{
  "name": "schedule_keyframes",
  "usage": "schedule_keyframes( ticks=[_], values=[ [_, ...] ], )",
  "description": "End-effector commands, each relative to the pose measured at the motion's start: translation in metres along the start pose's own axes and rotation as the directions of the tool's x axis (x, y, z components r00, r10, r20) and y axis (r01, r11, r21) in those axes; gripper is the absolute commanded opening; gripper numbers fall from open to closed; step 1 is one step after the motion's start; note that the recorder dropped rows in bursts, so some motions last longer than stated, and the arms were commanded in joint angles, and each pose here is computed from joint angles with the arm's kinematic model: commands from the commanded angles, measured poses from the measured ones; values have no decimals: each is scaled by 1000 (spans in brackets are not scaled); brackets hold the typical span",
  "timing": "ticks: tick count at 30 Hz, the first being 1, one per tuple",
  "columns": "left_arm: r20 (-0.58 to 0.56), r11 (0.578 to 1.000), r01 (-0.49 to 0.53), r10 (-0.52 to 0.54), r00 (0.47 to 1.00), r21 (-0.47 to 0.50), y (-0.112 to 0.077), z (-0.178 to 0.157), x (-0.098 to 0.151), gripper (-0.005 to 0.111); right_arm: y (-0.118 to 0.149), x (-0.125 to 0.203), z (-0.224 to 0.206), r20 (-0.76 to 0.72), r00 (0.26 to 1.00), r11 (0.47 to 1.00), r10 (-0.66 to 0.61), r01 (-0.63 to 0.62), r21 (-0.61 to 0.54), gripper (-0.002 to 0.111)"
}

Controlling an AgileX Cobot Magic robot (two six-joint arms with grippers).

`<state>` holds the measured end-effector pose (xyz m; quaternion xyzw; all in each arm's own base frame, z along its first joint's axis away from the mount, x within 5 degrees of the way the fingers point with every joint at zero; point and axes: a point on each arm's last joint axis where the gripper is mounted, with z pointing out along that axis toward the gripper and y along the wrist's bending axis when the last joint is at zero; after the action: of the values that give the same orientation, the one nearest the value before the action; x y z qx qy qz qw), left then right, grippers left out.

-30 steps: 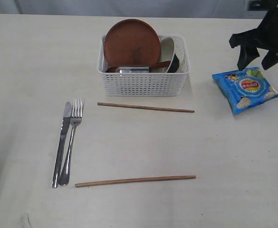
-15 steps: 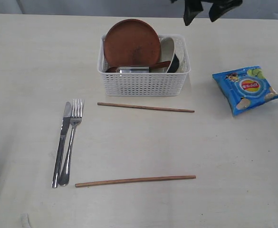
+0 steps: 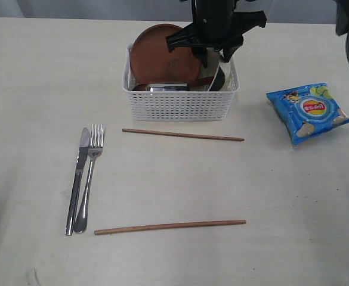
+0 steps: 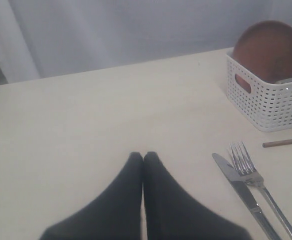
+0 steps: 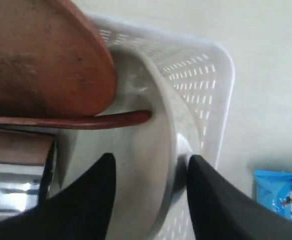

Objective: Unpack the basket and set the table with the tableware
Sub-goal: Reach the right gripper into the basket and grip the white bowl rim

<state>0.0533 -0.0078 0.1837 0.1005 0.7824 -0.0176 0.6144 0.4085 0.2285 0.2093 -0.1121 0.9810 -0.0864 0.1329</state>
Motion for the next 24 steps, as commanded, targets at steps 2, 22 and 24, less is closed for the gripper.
schedule_keyframes(
  ticks=[2, 22, 24],
  values=[
    [5, 1000, 2, -2, 1000, -2, 0, 0, 0, 0, 1, -1, 15, -16, 1000, 999, -7, 8, 44, 38],
    [5, 1000, 2, -2, 1000, -2, 0, 0, 0, 0, -12, -14, -15, 95, 993, 993, -64, 54, 100, -1],
    [5, 1000, 2, -2, 1000, -2, 0, 0, 0, 0, -13, -15, -21, 107, 992, 994, -60, 50, 97, -1]
  ],
)
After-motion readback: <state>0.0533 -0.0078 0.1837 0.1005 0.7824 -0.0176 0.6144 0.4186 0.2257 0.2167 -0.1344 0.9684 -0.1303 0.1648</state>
